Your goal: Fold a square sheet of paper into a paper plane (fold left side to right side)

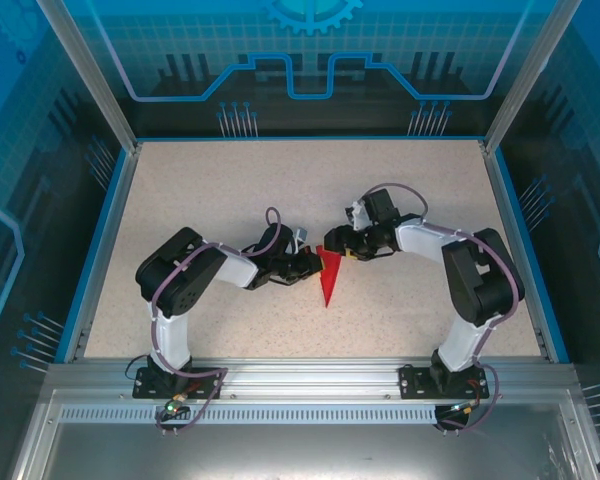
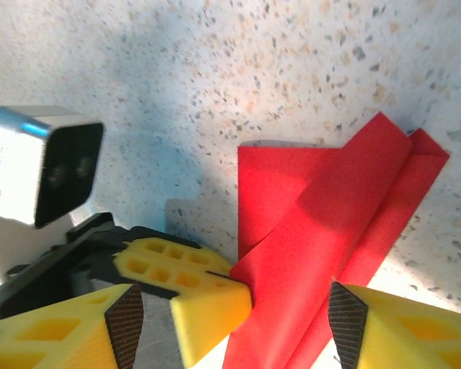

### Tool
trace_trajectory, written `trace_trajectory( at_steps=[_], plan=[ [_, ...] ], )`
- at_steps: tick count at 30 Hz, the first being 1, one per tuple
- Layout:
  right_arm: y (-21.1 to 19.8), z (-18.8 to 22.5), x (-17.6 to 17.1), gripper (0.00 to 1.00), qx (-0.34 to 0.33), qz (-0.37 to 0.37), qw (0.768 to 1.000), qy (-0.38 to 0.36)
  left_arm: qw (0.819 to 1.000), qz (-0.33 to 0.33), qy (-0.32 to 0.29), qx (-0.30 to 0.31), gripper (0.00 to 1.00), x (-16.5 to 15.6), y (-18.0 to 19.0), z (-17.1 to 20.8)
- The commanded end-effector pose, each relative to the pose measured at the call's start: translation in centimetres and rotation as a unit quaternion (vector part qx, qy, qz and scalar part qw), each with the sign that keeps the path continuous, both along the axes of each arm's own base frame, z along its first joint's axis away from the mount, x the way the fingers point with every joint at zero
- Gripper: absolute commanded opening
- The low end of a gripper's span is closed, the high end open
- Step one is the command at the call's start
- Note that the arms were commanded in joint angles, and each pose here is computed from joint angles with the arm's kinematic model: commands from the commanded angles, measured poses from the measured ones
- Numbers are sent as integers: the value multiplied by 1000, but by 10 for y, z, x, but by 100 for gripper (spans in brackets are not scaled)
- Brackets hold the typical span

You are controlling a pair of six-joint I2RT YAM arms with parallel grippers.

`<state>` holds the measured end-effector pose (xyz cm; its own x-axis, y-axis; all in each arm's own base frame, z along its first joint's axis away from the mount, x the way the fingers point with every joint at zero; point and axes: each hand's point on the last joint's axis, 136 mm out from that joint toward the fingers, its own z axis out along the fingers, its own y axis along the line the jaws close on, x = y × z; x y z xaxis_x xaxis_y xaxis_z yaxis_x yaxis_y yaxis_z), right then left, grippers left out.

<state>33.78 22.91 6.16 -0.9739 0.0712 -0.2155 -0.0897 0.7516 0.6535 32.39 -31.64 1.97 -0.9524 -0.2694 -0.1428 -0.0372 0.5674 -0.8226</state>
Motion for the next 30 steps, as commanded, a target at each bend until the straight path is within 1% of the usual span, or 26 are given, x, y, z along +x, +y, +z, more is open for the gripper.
trace_trajectory(
  at_steps=[1, 4, 7, 11, 14, 21, 30],
  plan=[
    [-8, 9, -2, 65, 0, -2, 1000, -9, 999, 6, 32, 23, 0, -3, 8, -21],
    [0, 14, 1, 51, 21, 5, 1000, -10, 999, 4, 34, 22, 0, -3, 7, -22],
    [7, 8, 6, 39, 20, 10, 1000, -3, 999, 5, 35, 24, 0, -3, 7, -23],
    [13, -4, 7, 27, 15, 13, 1000, 12, 999, 8, 39, 26, 0, -3, 9, -25],
    [12, -14, 5, 20, 6, 13, 1000, 21, 999, 11, 43, 28, 0, -4, 10, -26],
    [8, -31, -1, 17, -11, 15, 999, 37, 998, 15, 54, 34, 0, -6, 11, -31],
    [3, -43, -4, 18, -30, 14, 998, 47, 997, 21, 72, 37, 0, -9, 13, -38]
  ],
)
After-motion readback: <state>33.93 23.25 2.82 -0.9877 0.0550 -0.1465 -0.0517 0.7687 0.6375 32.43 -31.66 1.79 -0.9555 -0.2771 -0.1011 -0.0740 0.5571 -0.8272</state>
